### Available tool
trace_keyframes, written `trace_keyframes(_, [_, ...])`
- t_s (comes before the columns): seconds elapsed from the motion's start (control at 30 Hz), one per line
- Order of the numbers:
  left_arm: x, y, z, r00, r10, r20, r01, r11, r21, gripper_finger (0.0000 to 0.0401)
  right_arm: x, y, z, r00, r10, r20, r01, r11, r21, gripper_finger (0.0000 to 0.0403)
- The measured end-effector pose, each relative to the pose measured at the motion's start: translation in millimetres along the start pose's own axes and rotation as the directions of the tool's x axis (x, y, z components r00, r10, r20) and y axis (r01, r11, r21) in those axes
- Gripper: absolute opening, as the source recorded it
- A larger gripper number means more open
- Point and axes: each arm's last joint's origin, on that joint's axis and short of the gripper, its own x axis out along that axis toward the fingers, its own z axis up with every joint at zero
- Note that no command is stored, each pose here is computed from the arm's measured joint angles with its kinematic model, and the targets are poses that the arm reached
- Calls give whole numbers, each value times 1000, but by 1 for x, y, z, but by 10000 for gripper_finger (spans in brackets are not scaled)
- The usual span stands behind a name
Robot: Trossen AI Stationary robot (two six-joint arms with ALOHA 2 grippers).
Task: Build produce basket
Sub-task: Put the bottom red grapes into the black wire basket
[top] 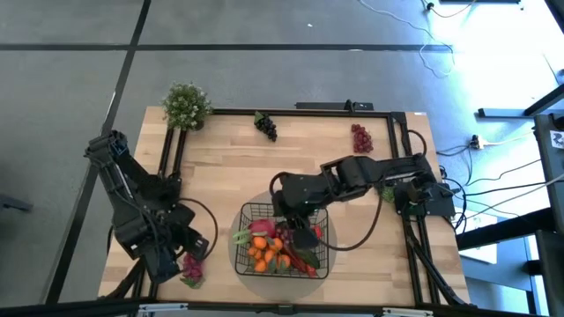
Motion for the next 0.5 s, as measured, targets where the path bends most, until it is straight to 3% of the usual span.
trace_keyframes(0.33, [16, 8, -9, 993, 72, -98, -82, 991, -105, 78, -16, 2, 1, 999, 16, 31, -14, 998, -58, 110])
trace_keyframes(0.5, [22, 9, -14, 986, 77, -146, -101, 981, -163, 78, -17, 2, -4, 1000, 10, -15, -11, 998, -54, 110])
